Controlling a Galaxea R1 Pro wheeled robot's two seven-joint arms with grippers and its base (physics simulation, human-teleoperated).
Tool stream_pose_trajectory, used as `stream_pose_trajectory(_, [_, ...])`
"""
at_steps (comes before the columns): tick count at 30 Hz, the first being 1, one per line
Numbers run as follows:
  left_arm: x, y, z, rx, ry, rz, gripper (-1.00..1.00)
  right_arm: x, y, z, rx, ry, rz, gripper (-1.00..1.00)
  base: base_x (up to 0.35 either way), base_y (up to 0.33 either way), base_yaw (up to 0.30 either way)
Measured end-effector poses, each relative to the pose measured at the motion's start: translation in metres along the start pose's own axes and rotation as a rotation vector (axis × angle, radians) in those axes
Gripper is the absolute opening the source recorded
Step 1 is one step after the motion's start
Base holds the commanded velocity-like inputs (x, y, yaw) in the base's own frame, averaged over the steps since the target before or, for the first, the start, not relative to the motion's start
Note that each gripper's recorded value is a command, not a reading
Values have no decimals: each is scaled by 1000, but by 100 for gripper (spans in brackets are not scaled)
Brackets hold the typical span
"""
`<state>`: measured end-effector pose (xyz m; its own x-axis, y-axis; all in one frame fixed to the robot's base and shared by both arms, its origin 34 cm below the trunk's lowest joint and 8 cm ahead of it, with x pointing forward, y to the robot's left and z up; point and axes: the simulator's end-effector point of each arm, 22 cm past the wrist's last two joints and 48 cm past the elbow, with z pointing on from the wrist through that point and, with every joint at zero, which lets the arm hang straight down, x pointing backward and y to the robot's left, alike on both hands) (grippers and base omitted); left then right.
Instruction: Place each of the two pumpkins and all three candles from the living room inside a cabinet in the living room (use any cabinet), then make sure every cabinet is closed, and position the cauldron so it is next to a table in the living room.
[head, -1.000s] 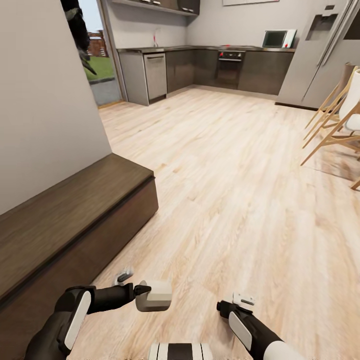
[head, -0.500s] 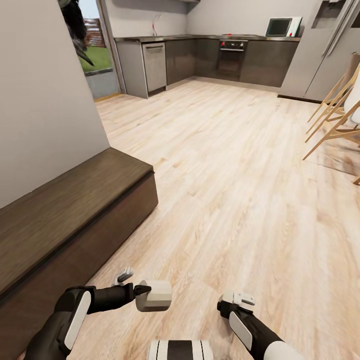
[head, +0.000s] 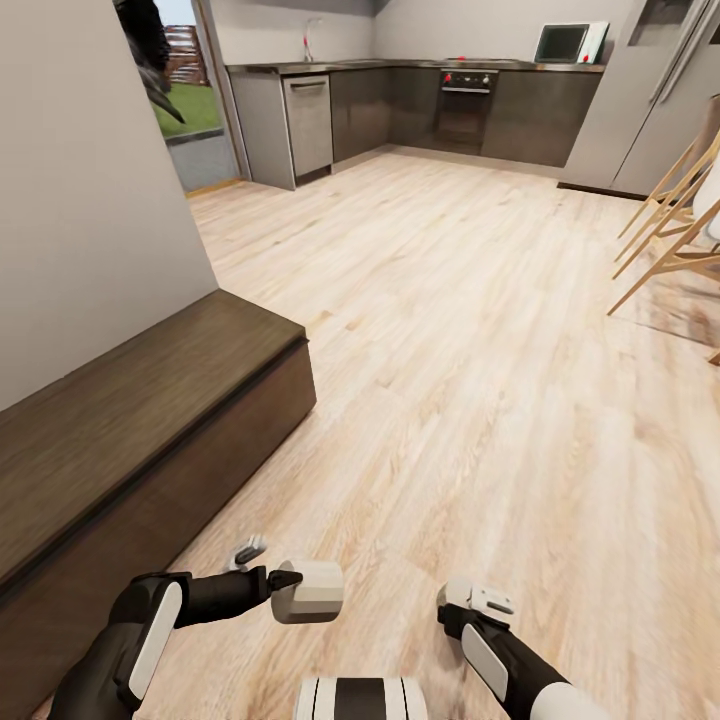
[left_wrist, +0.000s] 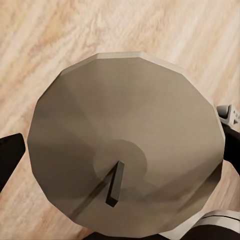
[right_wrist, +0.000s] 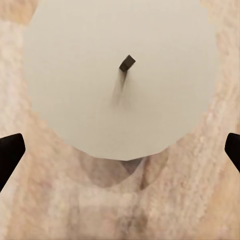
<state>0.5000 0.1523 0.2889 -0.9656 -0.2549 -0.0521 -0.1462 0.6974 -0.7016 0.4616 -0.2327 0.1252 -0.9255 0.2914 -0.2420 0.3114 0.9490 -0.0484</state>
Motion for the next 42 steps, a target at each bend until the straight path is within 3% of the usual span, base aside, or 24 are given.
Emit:
stream_pose_trajectory(25, [1, 0, 0, -1, 2, 1, -100, 0, 1, 0, -1, 1, 0, 100, 64, -30, 0])
stream_pose_trajectory(36, [1, 0, 0, 0, 2, 0, -100, 0, 12, -2, -22, -2, 12, 100, 61, -26, 0])
stream_pose_trajectory(37, [1, 0, 0, 0, 2, 0, -100, 1, 3, 0, -4, 1, 0, 100, 116, -1, 0])
stream_pose_trajectory(42, [1, 0, 0, 0, 2, 0, -100, 1, 2, 0, -2, 1, -2, 100, 38, 0, 0])
